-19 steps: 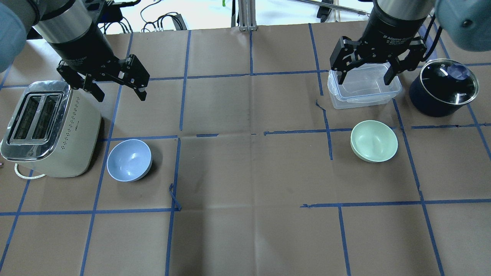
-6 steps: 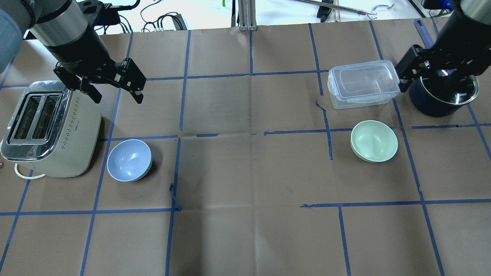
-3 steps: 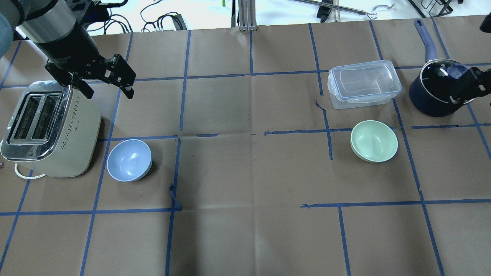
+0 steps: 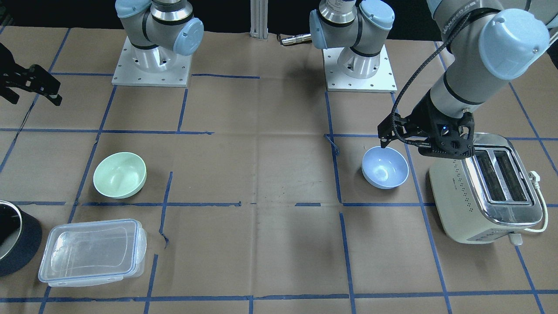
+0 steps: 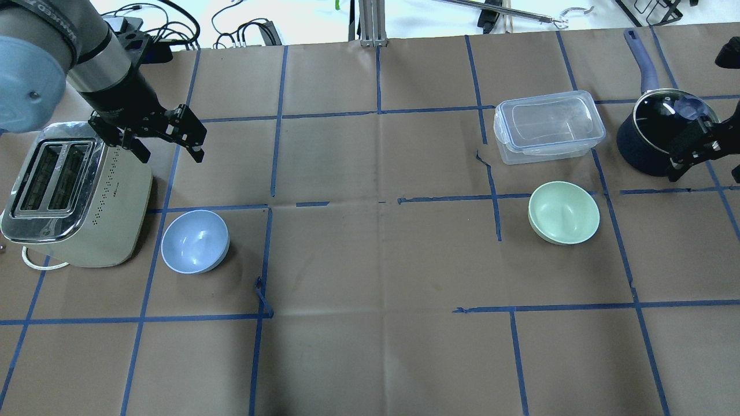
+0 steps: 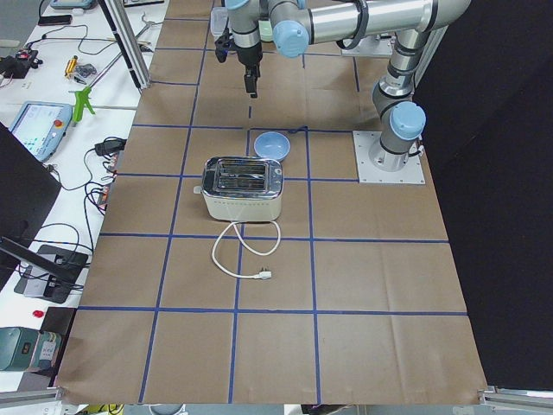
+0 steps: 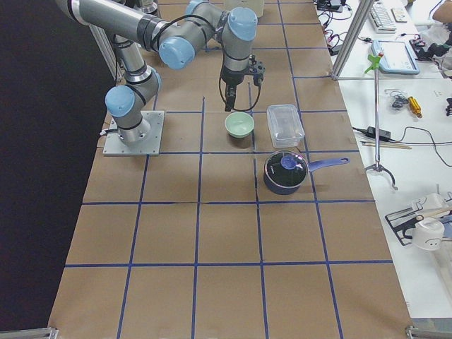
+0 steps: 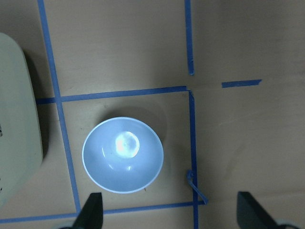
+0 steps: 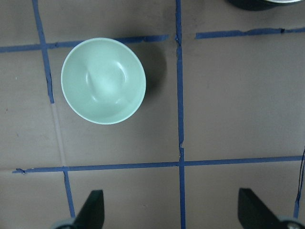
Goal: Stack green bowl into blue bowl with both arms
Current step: 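Lower the left gripper to the blue bowl while the right descends to the green bowl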
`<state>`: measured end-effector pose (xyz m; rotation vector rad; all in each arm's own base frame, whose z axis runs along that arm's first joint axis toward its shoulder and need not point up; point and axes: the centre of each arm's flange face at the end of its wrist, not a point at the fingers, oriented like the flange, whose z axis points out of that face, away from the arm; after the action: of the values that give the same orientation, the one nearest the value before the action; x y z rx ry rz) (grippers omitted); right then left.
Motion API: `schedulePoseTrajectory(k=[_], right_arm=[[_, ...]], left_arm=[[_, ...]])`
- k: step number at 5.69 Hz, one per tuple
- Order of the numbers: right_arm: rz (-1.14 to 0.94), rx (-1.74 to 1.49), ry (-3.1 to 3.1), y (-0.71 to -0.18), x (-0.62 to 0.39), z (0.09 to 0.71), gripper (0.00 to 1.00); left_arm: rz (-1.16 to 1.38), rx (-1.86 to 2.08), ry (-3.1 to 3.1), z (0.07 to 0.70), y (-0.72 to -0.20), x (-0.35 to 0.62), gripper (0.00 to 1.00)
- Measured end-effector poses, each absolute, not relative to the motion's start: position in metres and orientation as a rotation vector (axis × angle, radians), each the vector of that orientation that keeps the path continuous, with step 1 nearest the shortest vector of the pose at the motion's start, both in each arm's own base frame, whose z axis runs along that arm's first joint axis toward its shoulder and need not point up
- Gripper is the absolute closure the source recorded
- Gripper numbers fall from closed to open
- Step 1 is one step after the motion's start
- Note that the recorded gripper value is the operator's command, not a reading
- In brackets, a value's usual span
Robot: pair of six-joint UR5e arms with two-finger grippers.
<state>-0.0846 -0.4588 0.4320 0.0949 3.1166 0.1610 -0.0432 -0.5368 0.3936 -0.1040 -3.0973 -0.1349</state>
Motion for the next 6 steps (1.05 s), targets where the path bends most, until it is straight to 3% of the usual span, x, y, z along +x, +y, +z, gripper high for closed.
schedulePoseTrajectory(k=[4,5,6], right_arm=[[0.069,0.11,3.144,-0.472,-0.068,0.3,0.0],[0.077,0.078,3.142,-0.482,-0.062,0.276,0.0],[0.088,0.045,3.14,-0.491,-0.056,0.257,0.0]], left_arm=[[-0.154,-0.14,-3.093,0.247,-0.484,-0.06,0.06],[-0.183,-0.154,-3.088,0.232,-0.478,-0.065,0.14],[-0.202,-0.16,-3.085,0.221,-0.478,-0.067,0.51]])
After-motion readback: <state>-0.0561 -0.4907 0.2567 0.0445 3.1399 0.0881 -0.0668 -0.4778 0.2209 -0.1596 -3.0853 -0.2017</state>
